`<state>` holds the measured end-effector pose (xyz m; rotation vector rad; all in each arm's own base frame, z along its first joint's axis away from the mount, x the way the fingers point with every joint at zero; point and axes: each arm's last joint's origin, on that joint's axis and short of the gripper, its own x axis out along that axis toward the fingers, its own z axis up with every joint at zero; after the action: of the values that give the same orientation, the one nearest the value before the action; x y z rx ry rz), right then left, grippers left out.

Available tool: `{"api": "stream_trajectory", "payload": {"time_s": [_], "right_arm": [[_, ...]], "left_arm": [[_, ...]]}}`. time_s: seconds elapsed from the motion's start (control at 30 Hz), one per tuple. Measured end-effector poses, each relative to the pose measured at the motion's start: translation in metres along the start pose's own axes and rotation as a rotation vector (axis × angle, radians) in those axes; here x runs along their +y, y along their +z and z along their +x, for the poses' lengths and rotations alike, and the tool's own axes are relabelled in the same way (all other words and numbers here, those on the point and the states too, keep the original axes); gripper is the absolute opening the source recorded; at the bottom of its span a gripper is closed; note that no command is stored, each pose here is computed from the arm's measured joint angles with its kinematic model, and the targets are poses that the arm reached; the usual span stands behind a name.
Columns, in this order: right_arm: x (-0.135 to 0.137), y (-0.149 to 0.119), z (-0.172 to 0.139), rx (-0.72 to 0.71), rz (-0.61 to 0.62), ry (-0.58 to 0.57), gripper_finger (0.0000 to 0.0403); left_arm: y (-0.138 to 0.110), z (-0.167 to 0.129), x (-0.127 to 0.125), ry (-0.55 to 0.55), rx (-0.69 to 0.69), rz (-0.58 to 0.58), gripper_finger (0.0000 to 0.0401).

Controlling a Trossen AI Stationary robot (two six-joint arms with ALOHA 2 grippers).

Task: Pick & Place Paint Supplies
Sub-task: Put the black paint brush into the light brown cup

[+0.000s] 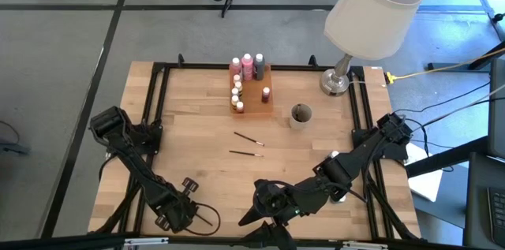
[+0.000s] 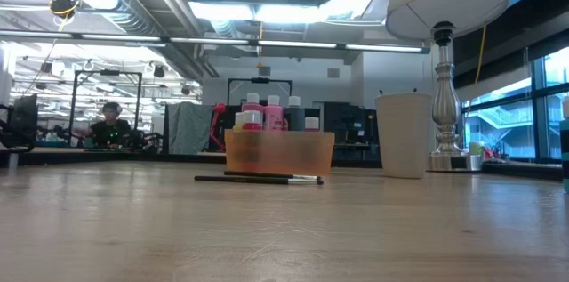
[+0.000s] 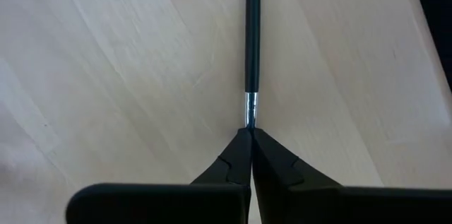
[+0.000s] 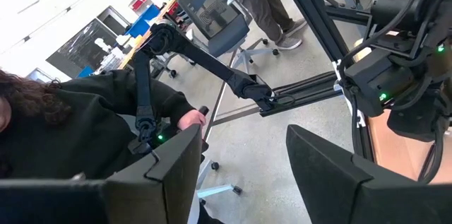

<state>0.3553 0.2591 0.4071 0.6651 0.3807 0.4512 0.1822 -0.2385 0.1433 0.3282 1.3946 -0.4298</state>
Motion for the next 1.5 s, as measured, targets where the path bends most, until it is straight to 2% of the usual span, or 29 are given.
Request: {"api": "stream_trajectory", "payload": {"time_s": [0.3, 0.53, 0.97, 1.5], "right_arm": [[0.0, 0.0, 0.0, 0.0, -0.002, 0.0, 0.0212], [-0.0001, 0.0, 0.0, 0.001, -0.003, 0.0, 0.0212], [-0.0001, 0.0, 0.0, 0.002, -0.004, 0.001, 0.0212], [0.0, -0.0001, 0.0, 0.002, -0.004, 0.0, 0.0212]], "left_arm": [[-0.0006, -0.0008, 0.0002, 0.002, 0.005, -0.01, 0.0], [-0.003, 0.0004, -0.0004, -0.043, 0.027, 0.036, 0.0], [-0.0029, 0.006, -0.0007, -0.05, 0.024, 0.122, 0.0001], [-0.0028, 0.0072, 0.0003, -0.029, 0.02, 0.078, 0.0012]]}}
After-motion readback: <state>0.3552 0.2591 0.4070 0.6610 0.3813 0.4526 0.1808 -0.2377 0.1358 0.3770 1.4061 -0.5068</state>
